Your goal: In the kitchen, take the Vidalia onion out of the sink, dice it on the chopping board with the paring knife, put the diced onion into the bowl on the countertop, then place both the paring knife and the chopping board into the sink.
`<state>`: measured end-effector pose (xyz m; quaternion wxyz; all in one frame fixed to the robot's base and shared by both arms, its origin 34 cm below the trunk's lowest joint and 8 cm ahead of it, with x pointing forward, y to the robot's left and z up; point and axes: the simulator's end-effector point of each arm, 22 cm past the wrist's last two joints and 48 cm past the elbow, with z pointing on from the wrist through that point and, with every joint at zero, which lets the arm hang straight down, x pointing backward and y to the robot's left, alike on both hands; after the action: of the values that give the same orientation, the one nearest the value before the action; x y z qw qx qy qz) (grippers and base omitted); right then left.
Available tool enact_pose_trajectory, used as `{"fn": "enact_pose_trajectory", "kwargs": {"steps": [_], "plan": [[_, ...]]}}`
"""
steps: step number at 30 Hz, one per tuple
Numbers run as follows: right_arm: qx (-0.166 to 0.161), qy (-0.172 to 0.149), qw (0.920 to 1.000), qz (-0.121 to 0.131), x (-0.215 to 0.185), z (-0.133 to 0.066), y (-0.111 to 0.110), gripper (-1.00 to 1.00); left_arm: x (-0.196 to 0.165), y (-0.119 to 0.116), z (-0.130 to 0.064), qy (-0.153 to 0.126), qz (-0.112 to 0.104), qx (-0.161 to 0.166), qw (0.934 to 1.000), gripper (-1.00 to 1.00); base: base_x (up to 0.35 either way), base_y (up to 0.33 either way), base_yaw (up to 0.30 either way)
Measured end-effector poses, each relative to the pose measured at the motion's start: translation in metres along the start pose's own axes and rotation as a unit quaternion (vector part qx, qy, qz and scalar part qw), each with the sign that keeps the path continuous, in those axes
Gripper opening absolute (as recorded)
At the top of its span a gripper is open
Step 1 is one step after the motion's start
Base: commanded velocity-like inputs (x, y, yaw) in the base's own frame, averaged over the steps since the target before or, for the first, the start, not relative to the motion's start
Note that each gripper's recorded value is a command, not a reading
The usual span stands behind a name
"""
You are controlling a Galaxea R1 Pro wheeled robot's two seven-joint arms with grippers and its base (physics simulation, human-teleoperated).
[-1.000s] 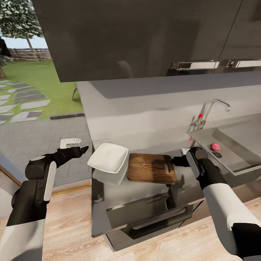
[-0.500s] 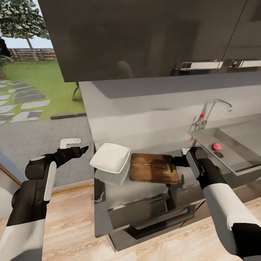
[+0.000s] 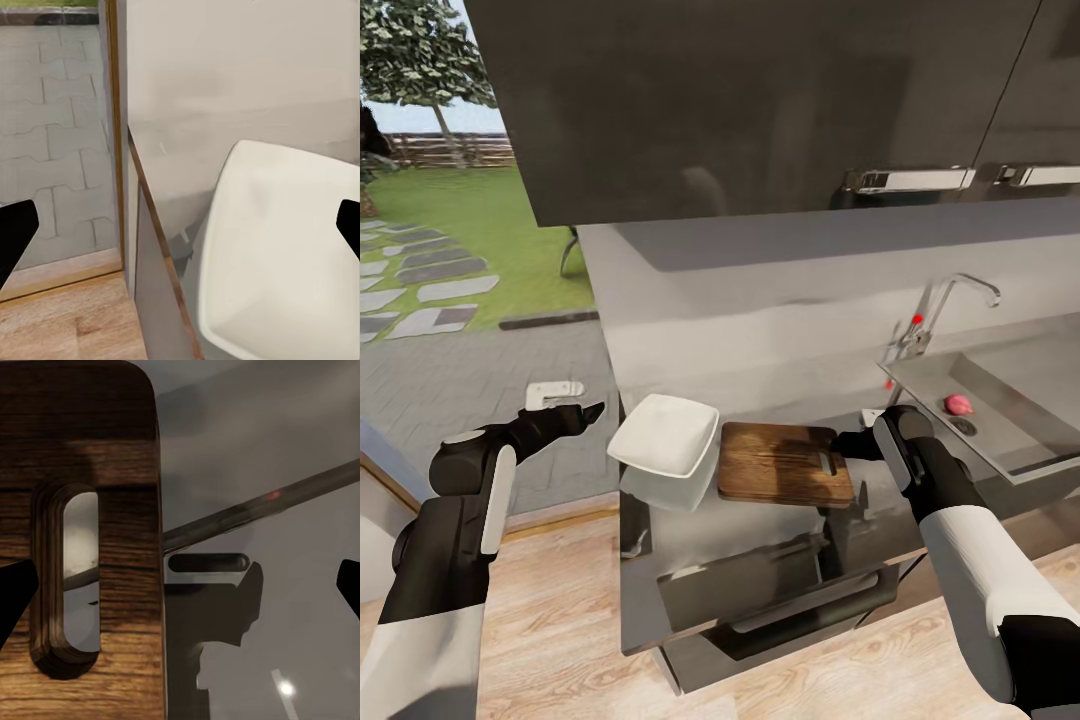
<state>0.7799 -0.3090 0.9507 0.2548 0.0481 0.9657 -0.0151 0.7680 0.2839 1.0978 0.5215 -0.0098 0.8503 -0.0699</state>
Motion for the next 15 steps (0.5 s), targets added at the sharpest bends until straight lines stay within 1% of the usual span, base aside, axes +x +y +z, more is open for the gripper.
{"fn": "enact_pose_trajectory", "kwargs": {"steps": [15], "plan": [[0.000, 0.006, 1.0000, 0.000, 0.0043, 0.0063, -0.0001, 1.00, 0.0060, 0.0009, 0.0042, 0.005, -0.001, 0.000, 1.0000, 1.00, 0.000, 0.000, 0.000]]}}
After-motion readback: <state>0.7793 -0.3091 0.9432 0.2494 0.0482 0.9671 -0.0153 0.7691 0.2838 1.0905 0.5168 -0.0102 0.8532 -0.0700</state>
